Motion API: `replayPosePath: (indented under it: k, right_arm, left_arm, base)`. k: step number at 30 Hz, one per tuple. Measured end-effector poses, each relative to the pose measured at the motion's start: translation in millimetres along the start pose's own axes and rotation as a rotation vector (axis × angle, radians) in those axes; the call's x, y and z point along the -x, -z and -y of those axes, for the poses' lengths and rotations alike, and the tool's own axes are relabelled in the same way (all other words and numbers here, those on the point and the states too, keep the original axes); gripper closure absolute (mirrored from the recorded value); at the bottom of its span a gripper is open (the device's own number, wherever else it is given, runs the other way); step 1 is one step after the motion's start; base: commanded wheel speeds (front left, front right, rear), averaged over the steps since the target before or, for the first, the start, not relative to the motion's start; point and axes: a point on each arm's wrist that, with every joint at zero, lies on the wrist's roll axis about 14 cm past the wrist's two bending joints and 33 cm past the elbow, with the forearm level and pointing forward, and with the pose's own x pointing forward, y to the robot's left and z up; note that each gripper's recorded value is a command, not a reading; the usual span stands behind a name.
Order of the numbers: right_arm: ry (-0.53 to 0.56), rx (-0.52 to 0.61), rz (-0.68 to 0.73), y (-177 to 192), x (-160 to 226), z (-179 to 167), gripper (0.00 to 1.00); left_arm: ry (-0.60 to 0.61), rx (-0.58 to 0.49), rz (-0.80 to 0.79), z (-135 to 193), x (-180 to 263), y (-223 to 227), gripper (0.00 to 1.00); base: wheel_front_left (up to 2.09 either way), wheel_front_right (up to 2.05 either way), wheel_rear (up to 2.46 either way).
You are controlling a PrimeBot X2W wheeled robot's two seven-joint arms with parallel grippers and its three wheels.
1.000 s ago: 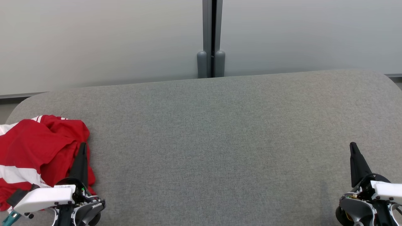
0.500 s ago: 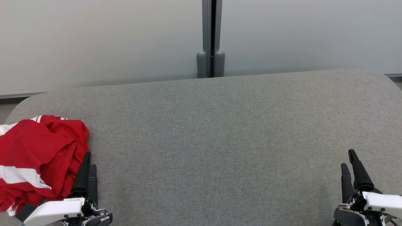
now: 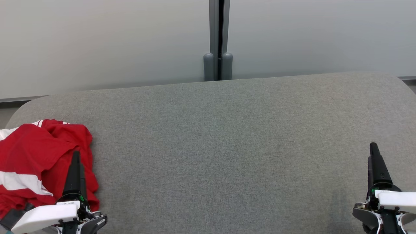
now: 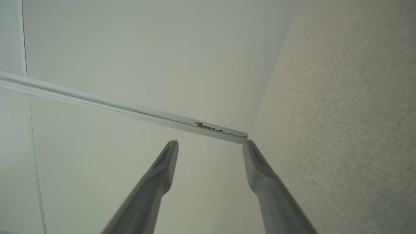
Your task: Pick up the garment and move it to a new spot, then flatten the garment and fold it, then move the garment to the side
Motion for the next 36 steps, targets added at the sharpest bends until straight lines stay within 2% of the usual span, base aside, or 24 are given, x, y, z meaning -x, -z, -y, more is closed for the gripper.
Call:
replayPosePath:
  k: [5, 6, 8, 14, 15, 16, 24, 27, 33, 36]
  right_arm:
    - [-0.098, 0.197, 0.027, -7, -6, -33, 0.00]
    - [-0.098, 0.197, 0.027, -7, -6, -33, 0.00]
    - [-0.152, 0.309, 0.021, 0, -7, -50, 0.00]
    - [-0.243, 0.504, 0.001, 18, -6, -76, 0.00]
    - [-0.243, 0.504, 0.001, 18, -6, -76, 0.00]
    - [-0.262, 0.556, 0.004, 21, -6, -80, 0.00]
    - [-0.292, 0.697, -0.002, 31, -4, -84, 0.00]
    - [-0.297, 0.751, -0.013, 37, -4, -82, 0.00]
    - [-0.237, 0.836, -0.039, 39, -2, -57, 0.00]
    - [-0.243, 0.882, -0.039, 41, -2, -56, 0.00]
  left_arm:
    - [0.034, -0.049, 0.049, 11, -2, -13, 0.00]
    - [0.034, -0.049, 0.049, 11, -2, -13, 0.00]
    - [0.051, -0.104, 0.056, 17, -3, -15, 0.00]
    - [0.096, -0.236, 0.068, 32, -4, -15, 0.00]
    - [0.096, -0.236, 0.068, 32, -4, -15, 0.00]
    - [0.115, -0.286, 0.064, 38, -4, -12, 0.00]
    - [0.168, -0.439, 0.050, 52, -5, 0, 0.00]
    - [0.193, -0.533, 0.024, 56, -4, 12, 0.00]
    - [0.242, -0.708, -0.001, 67, -2, 29, 0.00]
    - [0.247, -0.781, -0.012, 67, -2, 38, 0.00]
  base:
    - [0.00, 0.00, 0.00]
    - [0.00, 0.00, 0.00]
    - [0.00, 0.00, 0.00]
    - [0.00, 0.00, 0.00]
    - [0.00, 0.00, 0.00]
    - [0.00, 0.00, 0.00]
    - [0.00, 0.00, 0.00]
    - [0.00, 0.00, 0.00]
    - [0.00, 0.00, 0.00]
    - [0.00, 0.00, 0.00]
